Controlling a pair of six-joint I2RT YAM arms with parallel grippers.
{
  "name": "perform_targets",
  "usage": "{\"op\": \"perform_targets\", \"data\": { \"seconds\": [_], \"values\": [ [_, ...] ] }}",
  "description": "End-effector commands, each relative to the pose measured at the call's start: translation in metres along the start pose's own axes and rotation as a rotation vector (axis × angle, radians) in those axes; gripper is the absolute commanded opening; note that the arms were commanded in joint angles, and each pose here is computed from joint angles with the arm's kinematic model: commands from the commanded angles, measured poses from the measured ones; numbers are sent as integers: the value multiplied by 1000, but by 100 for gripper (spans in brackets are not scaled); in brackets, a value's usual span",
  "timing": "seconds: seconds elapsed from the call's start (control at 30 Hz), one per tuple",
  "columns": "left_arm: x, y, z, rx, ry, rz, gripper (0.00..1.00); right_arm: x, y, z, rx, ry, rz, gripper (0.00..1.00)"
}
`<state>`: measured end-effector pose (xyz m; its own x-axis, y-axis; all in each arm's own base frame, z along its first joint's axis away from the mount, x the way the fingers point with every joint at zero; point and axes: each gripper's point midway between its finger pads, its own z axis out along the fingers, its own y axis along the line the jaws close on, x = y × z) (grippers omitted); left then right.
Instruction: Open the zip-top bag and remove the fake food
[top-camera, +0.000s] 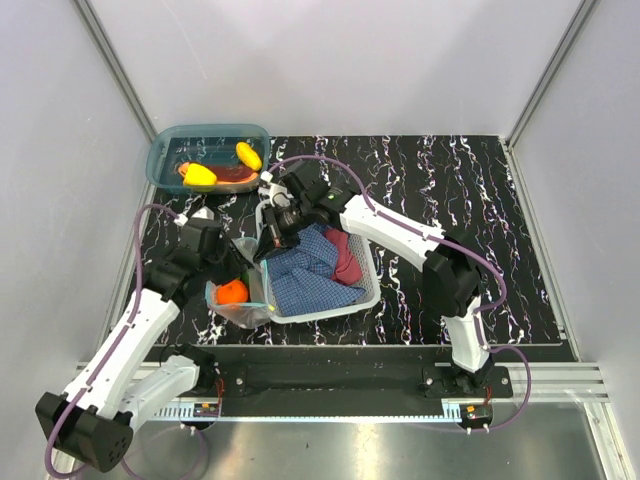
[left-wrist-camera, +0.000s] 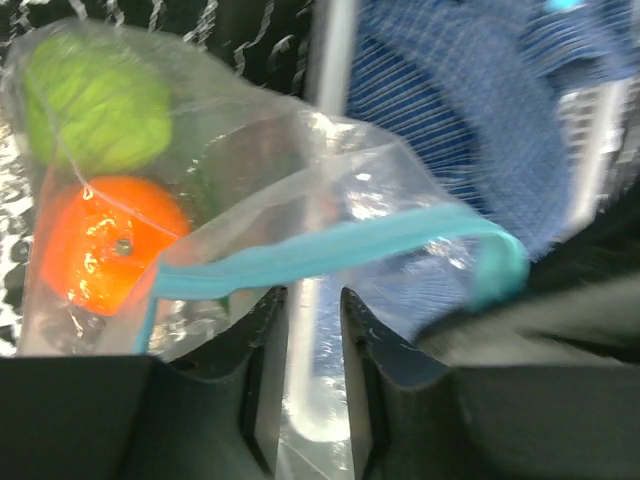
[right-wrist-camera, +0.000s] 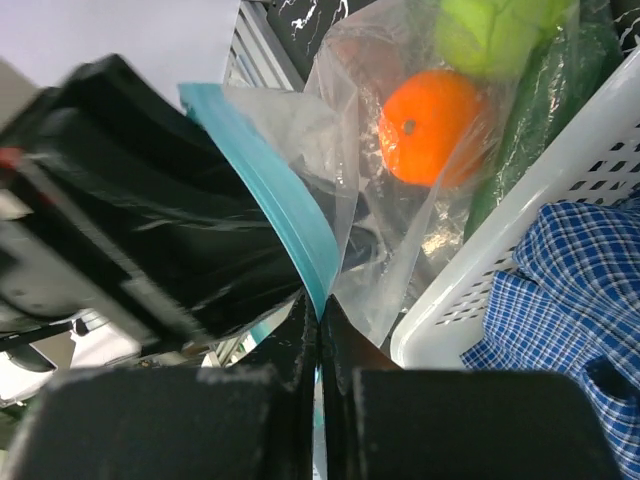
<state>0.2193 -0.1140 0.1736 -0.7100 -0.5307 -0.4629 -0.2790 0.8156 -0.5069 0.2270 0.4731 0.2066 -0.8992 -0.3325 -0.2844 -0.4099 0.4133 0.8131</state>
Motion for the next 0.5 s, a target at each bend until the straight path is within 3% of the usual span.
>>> {"op": "perform_targets", "data": {
  "seconds": [0.0,0.1,0.27,0.47],
  "values": [
    [12,26,13,-103,16,62,27,-10,17,-2,-20,-33,-17,0],
    [22,46,20,-171,21,71,29,-10,17,-1,-22,-31,-12,0],
    [24,70,30,-270,-3,54,48,-9,16,-1,-21,-29,-5,0],
    [18,88,36,-377,-57,24,55,-8,14,1,-25,-24,-1,0]
  ]
}}
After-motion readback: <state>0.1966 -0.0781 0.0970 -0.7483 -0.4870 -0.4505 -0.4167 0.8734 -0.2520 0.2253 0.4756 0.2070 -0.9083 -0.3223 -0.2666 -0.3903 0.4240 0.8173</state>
